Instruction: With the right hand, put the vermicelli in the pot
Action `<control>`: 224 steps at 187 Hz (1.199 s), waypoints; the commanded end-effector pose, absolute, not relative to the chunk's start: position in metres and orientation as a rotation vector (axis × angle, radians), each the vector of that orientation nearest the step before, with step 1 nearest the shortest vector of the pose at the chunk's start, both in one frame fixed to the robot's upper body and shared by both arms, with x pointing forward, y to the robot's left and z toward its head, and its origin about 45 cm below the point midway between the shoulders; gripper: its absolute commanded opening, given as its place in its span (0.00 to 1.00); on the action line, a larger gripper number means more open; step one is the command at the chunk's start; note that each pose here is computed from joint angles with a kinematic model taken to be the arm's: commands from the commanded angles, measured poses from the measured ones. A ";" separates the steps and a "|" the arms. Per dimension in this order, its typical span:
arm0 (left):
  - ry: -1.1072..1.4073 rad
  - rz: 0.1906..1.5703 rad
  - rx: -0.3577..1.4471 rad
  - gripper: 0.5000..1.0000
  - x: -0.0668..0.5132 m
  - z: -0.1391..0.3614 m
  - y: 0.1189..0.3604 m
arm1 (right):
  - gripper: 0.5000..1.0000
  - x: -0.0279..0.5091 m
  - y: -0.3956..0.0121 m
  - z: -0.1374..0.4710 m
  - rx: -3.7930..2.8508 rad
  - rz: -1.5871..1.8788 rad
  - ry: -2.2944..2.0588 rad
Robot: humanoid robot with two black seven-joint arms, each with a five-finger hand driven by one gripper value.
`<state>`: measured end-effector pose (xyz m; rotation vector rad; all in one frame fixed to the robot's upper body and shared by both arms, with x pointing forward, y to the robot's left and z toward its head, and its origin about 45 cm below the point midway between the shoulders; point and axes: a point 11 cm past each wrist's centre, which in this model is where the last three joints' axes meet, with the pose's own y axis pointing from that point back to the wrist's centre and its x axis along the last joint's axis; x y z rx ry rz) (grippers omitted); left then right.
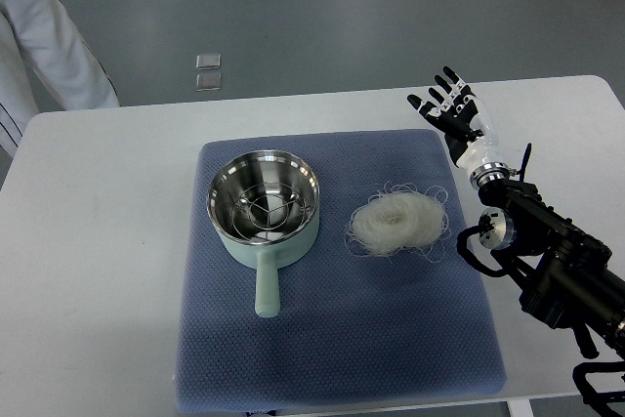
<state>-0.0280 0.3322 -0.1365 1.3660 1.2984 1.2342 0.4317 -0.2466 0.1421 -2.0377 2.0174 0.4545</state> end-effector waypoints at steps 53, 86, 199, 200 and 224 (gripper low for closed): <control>1.298 1.234 1.366 1.00 -0.028 -0.136 0.332 | 0.86 0.435 -0.255 0.150 -2.078 0.397 2.019; 1.298 1.234 1.366 1.00 -0.028 -0.136 0.332 | 0.86 0.444 -0.255 0.165 -2.195 0.254 2.008; 1.298 1.234 1.366 1.00 -0.028 -0.136 0.332 | 0.86 0.448 -0.250 0.232 -3.010 -0.828 1.487; 1.298 1.234 1.366 1.00 -0.028 -0.136 0.332 | 0.86 0.448 -0.250 0.232 -3.010 -0.828 1.486; 1.299 1.233 1.365 1.00 -0.028 -0.136 0.332 | 0.86 0.440 -0.245 0.254 -3.196 -1.134 1.159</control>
